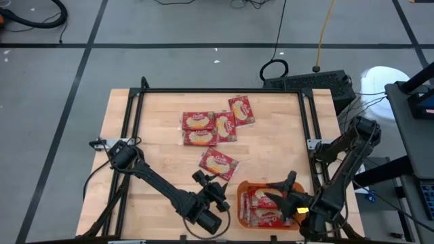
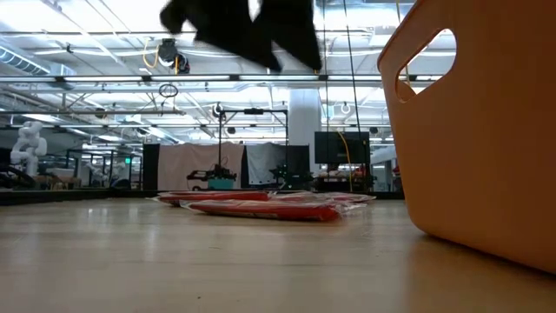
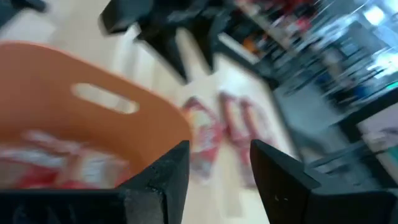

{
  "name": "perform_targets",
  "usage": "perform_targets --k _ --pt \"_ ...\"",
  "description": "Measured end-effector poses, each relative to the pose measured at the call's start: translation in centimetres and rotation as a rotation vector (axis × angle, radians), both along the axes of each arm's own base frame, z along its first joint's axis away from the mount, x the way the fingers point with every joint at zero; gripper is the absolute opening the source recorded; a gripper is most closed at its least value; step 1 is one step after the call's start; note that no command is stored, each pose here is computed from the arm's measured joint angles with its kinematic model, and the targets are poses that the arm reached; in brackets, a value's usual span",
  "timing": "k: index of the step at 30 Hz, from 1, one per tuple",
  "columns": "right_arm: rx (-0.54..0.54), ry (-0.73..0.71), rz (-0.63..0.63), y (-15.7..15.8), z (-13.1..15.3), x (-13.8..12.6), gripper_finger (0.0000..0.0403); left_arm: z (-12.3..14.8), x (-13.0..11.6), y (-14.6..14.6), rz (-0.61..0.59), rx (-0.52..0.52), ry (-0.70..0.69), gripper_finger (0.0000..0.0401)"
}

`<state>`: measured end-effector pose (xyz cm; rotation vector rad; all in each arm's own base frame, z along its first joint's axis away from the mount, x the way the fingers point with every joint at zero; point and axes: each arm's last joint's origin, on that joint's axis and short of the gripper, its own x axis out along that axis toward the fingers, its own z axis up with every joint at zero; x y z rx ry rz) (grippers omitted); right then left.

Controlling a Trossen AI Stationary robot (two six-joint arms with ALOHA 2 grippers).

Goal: Sort popcorn bags into baskets
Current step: Put the red popcorn bag into the orange bin

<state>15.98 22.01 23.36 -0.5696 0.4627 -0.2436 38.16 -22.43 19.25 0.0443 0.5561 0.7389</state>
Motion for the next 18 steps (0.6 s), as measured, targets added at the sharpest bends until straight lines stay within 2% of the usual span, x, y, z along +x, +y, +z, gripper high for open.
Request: perform_targets --k 4,8,13,18 --pt "-0.066 -0.046 -0.012 -0.6 -0.7 -0.2 0.016 -1.6 -0.2 1.2 0.045 -0.072 0.037 0.0239" --pt "-0.032 -0.067 -0.013 -1.0 0.0 -0.5 0.016 -2.9 -0.8 1.9 0.058 -0.137 0.135 0.0239" --pt "0.056 -0.078 0.014 -1.1 1.1 -1.0 0.016 -4.0 -1.7 2.1 0.009 -0.104 0.28 0.0239" --pt "0.108 -0.084 0.011 -1.2 1.4 -1.1 0.016 -4.5 -2.7 3.1 0.017 -0.046 0.427 0.0239"
